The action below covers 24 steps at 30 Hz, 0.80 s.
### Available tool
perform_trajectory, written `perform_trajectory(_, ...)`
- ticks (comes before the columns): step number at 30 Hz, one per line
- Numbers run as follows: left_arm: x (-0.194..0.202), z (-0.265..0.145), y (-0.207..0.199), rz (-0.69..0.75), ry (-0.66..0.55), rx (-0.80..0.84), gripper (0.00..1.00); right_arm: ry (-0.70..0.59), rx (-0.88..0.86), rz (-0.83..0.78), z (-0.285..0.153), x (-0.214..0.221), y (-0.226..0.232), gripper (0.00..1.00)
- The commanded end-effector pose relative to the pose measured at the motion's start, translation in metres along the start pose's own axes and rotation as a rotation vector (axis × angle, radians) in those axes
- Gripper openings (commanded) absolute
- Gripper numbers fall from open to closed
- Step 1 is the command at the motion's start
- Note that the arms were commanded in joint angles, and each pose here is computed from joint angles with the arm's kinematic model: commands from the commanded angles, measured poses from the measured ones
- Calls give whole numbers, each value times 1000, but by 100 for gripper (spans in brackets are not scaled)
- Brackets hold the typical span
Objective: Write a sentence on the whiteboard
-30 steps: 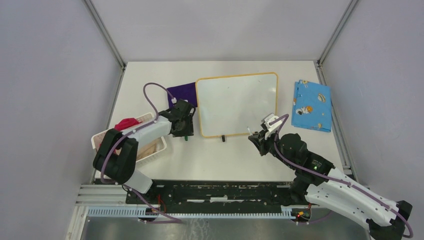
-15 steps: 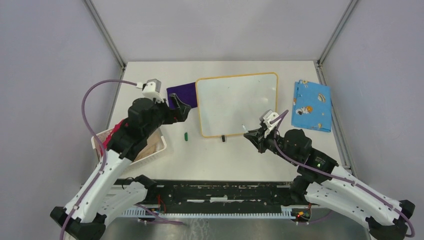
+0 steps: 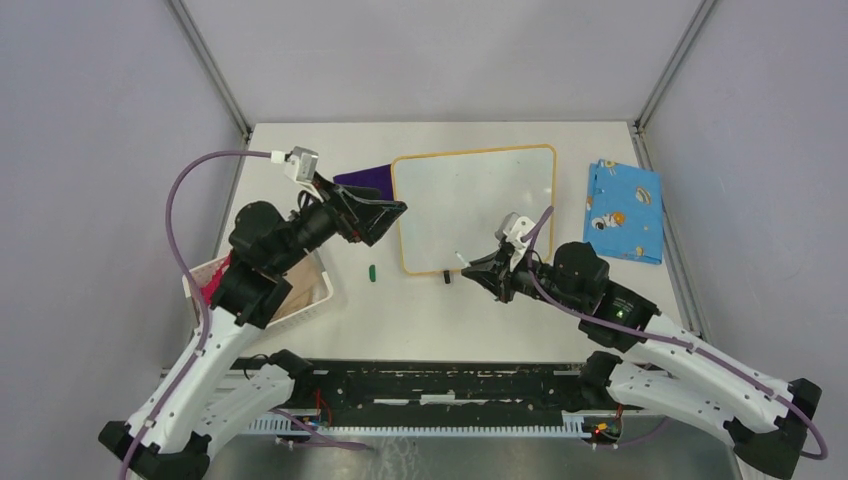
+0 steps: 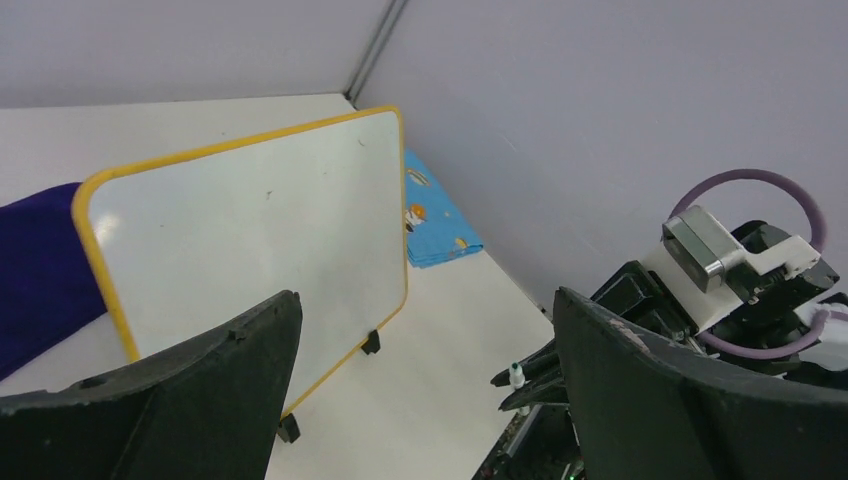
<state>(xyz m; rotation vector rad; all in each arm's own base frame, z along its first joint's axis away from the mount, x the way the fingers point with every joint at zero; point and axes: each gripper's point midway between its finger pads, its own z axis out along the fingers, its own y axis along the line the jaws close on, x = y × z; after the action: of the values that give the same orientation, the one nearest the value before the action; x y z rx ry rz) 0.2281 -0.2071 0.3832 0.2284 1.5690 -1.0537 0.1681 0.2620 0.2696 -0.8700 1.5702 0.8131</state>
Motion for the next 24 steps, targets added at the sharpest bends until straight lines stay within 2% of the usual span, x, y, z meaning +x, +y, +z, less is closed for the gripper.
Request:
perform_trajectory(1,-2,15,-32,-54,-3,207,100,-101,-48,-6,4,-38,9,0)
perform_trajectory(4,5,23,-41,-40,29,288,100,-89,-42,-2,9,-37,7,0)
perform_trajectory(9,2,36,-44,-12,59,301,100,-73,-67,1,18,-39,10,0)
perform_trajectory(16,2,42,-27,-90,123,145,100,-80,-69,-5,19,-45,10,0)
perform_trajectory(21,15,40,-32,-116,153,121,100,-75,-61,-9,20,-40,9,0)
perform_trajectory(24,28,40,-38,-74,200,141,100,-80,-73,-7,22,-42,11,0)
